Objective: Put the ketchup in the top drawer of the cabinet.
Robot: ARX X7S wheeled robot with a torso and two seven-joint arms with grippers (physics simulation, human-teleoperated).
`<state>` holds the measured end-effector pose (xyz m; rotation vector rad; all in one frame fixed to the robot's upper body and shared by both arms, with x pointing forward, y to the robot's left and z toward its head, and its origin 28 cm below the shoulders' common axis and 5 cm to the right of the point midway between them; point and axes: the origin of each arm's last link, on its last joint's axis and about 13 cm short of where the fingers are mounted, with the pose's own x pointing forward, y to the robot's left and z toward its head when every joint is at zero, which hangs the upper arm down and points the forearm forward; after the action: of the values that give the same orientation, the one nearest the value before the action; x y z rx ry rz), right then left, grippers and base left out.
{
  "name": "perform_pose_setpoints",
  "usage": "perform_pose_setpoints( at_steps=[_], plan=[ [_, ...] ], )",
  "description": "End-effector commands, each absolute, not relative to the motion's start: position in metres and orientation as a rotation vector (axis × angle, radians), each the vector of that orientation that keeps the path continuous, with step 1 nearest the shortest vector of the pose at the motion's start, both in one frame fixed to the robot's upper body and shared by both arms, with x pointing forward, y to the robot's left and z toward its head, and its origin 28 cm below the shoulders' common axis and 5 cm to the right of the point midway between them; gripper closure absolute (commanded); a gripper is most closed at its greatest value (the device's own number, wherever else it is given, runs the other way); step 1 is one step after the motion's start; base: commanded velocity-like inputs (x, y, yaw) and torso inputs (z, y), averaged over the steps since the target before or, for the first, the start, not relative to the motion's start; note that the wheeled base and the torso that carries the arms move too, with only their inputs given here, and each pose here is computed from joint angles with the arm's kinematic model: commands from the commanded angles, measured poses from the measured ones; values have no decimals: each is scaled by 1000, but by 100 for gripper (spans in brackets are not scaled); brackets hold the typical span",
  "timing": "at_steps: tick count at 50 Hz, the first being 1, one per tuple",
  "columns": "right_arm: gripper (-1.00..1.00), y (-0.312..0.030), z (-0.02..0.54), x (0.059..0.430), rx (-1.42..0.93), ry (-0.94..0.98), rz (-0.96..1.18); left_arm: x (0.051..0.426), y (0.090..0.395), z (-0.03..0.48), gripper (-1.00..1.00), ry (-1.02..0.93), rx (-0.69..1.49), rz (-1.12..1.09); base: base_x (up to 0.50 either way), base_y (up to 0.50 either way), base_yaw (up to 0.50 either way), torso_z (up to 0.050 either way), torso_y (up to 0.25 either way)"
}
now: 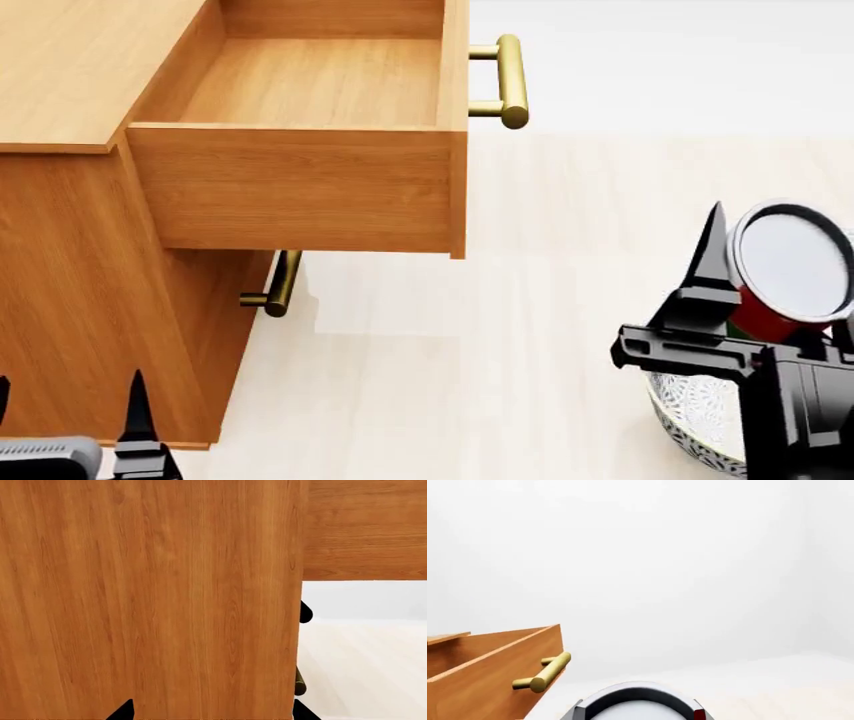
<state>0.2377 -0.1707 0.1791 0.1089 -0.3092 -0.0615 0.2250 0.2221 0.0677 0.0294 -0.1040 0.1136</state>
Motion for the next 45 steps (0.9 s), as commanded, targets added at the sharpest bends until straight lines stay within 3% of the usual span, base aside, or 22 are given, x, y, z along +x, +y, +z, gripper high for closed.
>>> perform_pose_setpoints(
  at_steps=[1,45],
  plan=[
    [100,-173,203,252,69,-372,-27,227,223,66,-100,-99,28,116,0,0,0,0,0],
    [100,-149,309,308,-14,-496,77,235,221,61,-100,-79,23,113,0,0,0,0,0]
  ],
)
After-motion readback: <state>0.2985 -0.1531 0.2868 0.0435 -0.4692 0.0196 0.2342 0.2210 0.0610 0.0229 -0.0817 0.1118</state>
